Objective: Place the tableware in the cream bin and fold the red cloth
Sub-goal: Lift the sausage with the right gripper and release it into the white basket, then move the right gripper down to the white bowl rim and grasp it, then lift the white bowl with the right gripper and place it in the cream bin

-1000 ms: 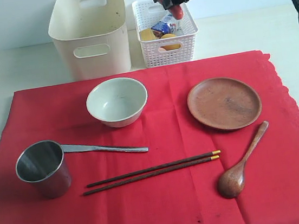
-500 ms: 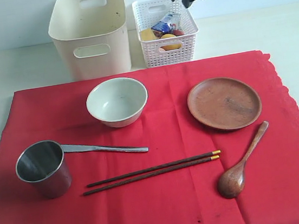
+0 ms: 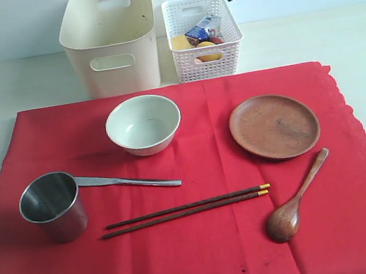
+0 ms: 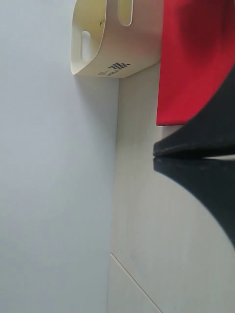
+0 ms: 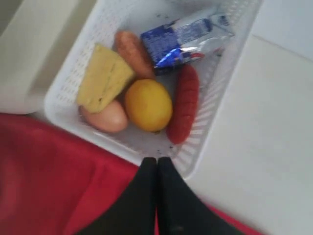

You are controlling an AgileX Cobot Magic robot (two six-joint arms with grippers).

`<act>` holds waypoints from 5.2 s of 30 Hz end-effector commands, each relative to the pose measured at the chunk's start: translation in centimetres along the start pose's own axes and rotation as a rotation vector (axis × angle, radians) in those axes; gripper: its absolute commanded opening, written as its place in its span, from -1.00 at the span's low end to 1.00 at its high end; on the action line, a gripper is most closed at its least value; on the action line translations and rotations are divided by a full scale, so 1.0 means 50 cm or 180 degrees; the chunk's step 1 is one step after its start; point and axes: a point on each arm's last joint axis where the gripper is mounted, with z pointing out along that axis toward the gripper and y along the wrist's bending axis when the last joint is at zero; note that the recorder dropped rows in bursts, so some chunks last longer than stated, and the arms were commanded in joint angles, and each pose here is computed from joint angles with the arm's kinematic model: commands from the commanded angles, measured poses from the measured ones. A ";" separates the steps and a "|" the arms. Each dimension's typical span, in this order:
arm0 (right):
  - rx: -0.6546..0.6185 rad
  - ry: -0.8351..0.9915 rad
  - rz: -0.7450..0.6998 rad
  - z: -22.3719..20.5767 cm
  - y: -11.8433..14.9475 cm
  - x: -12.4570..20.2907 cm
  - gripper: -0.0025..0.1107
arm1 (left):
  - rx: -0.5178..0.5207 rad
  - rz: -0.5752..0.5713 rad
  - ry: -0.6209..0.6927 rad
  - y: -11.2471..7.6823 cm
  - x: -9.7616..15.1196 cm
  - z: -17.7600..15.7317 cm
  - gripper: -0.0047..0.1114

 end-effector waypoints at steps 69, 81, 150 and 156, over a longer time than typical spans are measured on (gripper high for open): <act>-0.0911 0.0077 -0.0733 0.238 0.262 0.165 -0.96 | -0.0006 0.0031 -0.0011 0.000 0.001 0.000 -0.91; -0.0939 0.0046 -0.0666 0.237 0.264 0.163 -0.96 | -0.0006 0.0031 -0.0011 0.000 0.001 0.000 -0.91; -0.0593 -0.2168 -0.0052 0.169 0.237 -0.069 -0.32 | -0.0006 0.0031 -0.0011 0.000 0.001 0.000 -0.91; -0.0726 -0.2008 -0.0116 0.171 0.246 -0.061 0.01 | -0.0006 0.0031 -0.0011 0.000 0.001 0.000 -0.91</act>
